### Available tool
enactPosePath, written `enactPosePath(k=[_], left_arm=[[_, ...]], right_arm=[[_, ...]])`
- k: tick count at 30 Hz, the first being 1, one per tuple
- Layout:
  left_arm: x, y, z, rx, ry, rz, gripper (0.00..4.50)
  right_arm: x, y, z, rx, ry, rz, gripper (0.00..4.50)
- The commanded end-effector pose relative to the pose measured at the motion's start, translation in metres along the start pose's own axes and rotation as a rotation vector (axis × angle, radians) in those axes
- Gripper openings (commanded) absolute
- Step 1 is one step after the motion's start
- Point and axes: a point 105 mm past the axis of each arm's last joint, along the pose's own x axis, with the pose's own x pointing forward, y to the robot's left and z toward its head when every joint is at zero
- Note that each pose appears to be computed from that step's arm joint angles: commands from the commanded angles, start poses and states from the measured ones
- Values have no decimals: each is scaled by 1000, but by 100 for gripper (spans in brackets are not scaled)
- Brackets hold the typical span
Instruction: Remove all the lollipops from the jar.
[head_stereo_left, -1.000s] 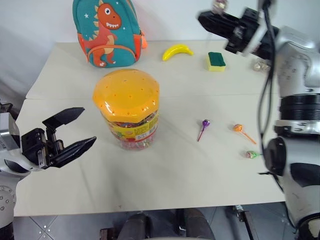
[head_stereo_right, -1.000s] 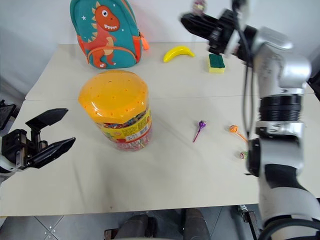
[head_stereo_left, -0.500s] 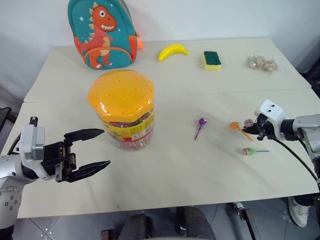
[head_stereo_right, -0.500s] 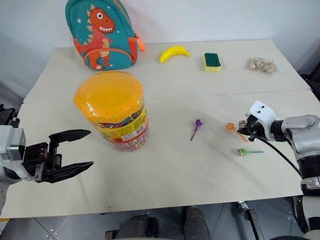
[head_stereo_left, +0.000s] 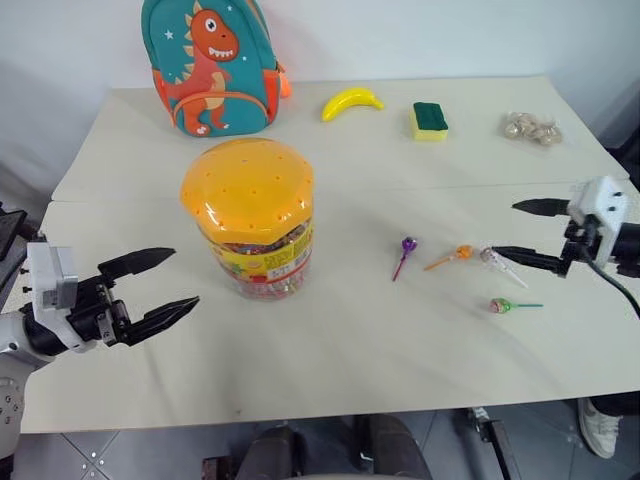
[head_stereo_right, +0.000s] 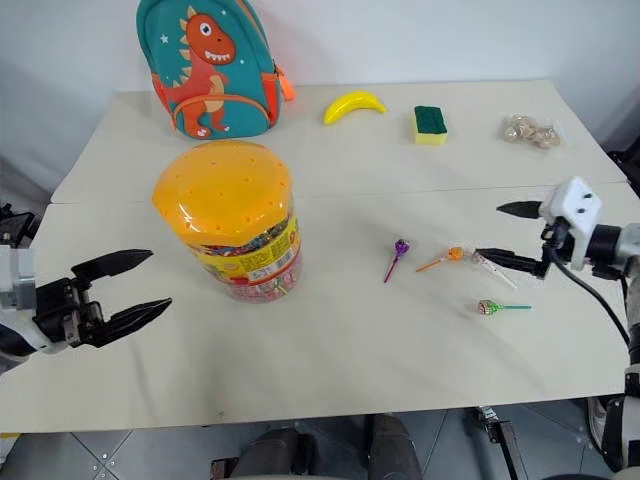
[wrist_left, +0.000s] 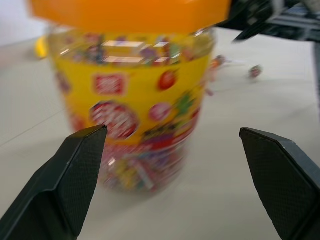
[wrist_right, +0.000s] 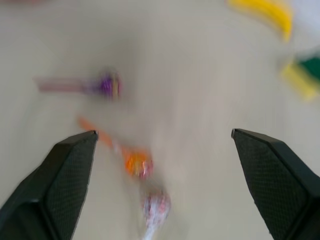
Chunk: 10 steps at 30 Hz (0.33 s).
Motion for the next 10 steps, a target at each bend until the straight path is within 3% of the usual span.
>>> enactPosePath(k=[1, 3, 5, 10], left_arm=[[-18, 12, -11, 44, 65, 89, 450], [-21, 14, -17, 54, 79, 122, 450], [-23, 12, -24, 54, 98, 139, 450], [-30, -2, -37, 79, 126, 213, 450]], right_arm=[[7, 43, 35, 0, -180, 183, 448], [19, 92, 31, 0, -191, 344, 448], [26, 117, 27, 14, -218, 373, 448], [32, 117, 6, 33, -247, 173, 448]])
